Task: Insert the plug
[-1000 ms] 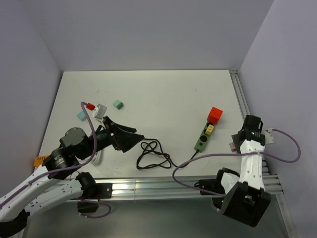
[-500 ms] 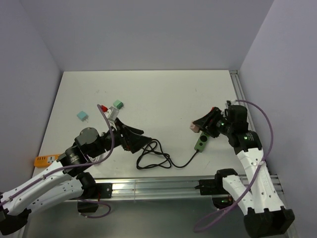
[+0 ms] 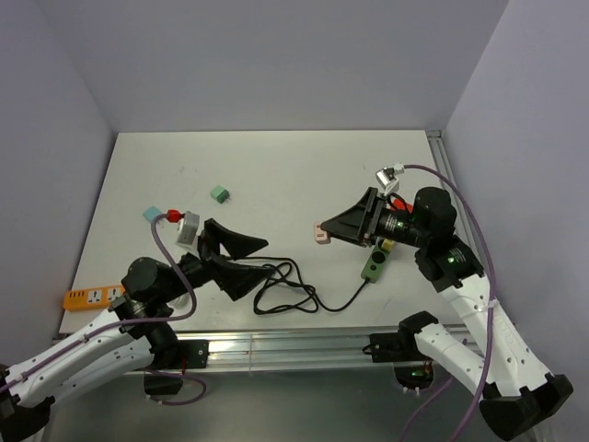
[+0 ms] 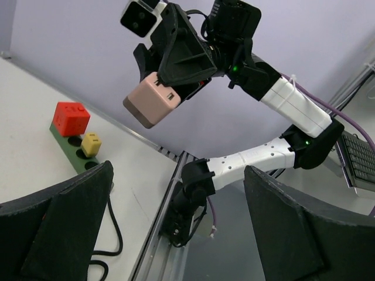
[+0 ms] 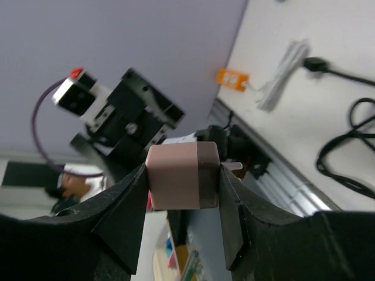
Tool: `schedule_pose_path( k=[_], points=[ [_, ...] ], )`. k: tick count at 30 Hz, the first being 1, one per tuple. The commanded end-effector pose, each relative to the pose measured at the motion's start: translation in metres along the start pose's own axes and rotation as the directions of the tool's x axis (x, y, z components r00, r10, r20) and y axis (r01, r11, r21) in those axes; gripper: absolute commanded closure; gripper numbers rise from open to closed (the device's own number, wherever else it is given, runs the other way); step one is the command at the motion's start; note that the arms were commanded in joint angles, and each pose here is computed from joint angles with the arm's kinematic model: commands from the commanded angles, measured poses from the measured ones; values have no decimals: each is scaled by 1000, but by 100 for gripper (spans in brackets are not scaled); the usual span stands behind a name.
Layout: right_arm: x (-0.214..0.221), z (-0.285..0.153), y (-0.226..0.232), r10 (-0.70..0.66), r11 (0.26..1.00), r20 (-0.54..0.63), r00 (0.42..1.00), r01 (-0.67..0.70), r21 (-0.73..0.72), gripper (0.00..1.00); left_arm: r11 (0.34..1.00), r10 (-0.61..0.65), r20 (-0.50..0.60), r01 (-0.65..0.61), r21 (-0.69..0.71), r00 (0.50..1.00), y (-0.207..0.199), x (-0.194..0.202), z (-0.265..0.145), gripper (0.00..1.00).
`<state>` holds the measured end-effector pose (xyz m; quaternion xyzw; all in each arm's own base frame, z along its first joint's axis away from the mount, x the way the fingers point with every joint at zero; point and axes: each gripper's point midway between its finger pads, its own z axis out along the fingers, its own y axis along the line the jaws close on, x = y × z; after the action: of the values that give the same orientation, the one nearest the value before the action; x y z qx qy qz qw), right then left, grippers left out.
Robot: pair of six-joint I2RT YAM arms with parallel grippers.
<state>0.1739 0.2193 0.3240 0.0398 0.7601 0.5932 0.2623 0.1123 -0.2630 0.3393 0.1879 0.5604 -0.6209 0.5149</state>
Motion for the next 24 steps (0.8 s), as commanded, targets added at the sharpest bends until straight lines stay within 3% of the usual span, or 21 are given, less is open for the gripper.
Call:
schedule_pose_path(
  k=[1, 9, 16, 24],
  points=[
    [14, -1, 51, -59, 980, -89, 994, 41, -196, 100, 988, 91, 67, -99, 121, 994, -21, -13, 0, 1],
    [42, 13, 77, -81, 955, -248, 965, 4, -297, 100, 938, 238, 125, -261, 230, 963, -37, -12, -8, 1],
    [50, 20, 110, -9, 926, -307, 952, -108, -361, 100, 872, 369, 322, -445, 206, 872, -41, -30, -23, 1],
    [57, 38, 111, 109, 934, -334, 936, -212, -289, 100, 857, 428, 296, -487, 167, 854, -32, -34, -3, 0]
  ],
)
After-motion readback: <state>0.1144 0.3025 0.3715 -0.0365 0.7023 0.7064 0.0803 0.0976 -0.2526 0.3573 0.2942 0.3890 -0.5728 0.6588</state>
